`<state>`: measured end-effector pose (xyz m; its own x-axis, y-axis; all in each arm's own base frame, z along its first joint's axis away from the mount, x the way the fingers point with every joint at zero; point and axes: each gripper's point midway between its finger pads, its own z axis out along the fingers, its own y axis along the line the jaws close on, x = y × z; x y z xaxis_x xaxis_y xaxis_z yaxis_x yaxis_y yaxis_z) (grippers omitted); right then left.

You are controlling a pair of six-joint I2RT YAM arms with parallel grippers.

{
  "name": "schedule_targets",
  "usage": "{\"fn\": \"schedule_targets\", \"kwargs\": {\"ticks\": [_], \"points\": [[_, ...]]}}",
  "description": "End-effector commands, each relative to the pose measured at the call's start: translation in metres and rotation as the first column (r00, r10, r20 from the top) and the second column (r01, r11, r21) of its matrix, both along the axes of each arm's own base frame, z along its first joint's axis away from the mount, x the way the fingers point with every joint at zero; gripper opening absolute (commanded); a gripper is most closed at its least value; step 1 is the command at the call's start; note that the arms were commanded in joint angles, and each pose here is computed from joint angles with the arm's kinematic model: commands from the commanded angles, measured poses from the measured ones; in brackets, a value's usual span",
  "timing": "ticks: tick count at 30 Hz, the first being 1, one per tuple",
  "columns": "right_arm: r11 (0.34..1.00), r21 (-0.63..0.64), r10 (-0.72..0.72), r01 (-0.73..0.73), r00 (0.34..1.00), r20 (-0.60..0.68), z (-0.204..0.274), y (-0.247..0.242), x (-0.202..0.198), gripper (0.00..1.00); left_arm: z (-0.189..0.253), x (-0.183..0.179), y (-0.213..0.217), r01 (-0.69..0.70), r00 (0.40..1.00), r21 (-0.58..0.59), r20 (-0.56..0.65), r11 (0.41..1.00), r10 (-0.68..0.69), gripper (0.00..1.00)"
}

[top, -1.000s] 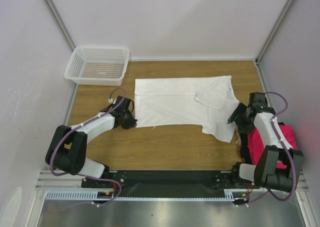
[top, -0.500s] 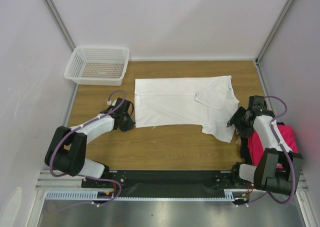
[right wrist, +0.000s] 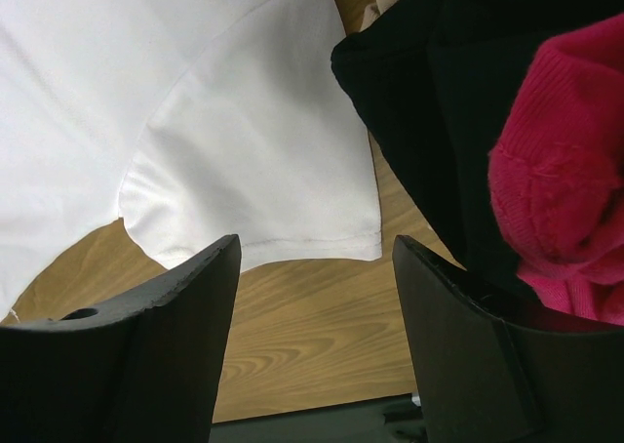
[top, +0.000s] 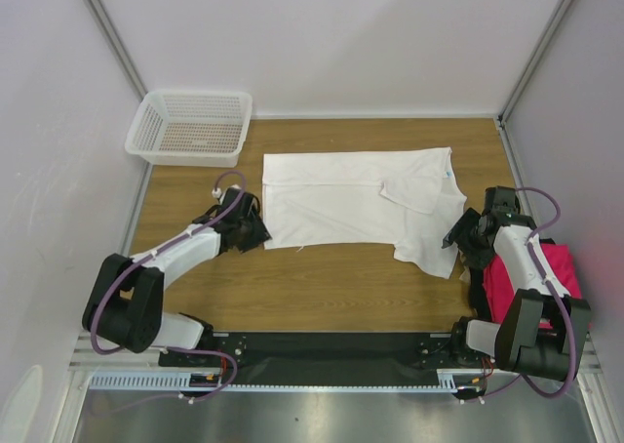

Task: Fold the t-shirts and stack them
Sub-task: Fold the tshirt

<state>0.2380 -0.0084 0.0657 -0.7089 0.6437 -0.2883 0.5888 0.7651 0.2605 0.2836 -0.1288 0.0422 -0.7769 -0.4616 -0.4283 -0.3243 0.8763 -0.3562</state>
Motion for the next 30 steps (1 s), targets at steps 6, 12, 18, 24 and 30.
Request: {"fn": "schedule_targets", "kwargs": {"ticks": [6,12,18,24,30], "points": [[1.000,-0.010,-0.024,0.024,1.000,0.020,0.005,-0.003,0.001,0.70,-0.014,-0.002,-0.009,0.029,0.999,0.012,-0.035,1.000,-0.028,0.45],[0.999,-0.016,-0.035,0.035,0.999,0.009,0.004,-0.005,0.000,0.69,-0.021,-0.002,-0.007,0.017,0.999,0.022,-0.045,1.000,-0.016,0.29],[0.997,-0.029,-0.065,0.065,0.998,-0.011,-0.001,-0.008,-0.003,0.69,-0.032,-0.012,0.009,-0.027,0.995,0.086,-0.091,0.996,0.035,0.00],[0.999,0.013,-0.043,0.043,0.999,-0.011,-0.006,0.000,-0.003,0.68,-0.025,-0.020,0.023,-0.064,0.994,0.121,-0.084,0.991,0.074,0.00],[0.998,0.040,-0.040,0.040,0.999,-0.006,-0.009,0.006,-0.007,0.68,-0.025,-0.022,0.029,-0.050,0.993,0.155,-0.094,0.987,0.065,0.00]]}}
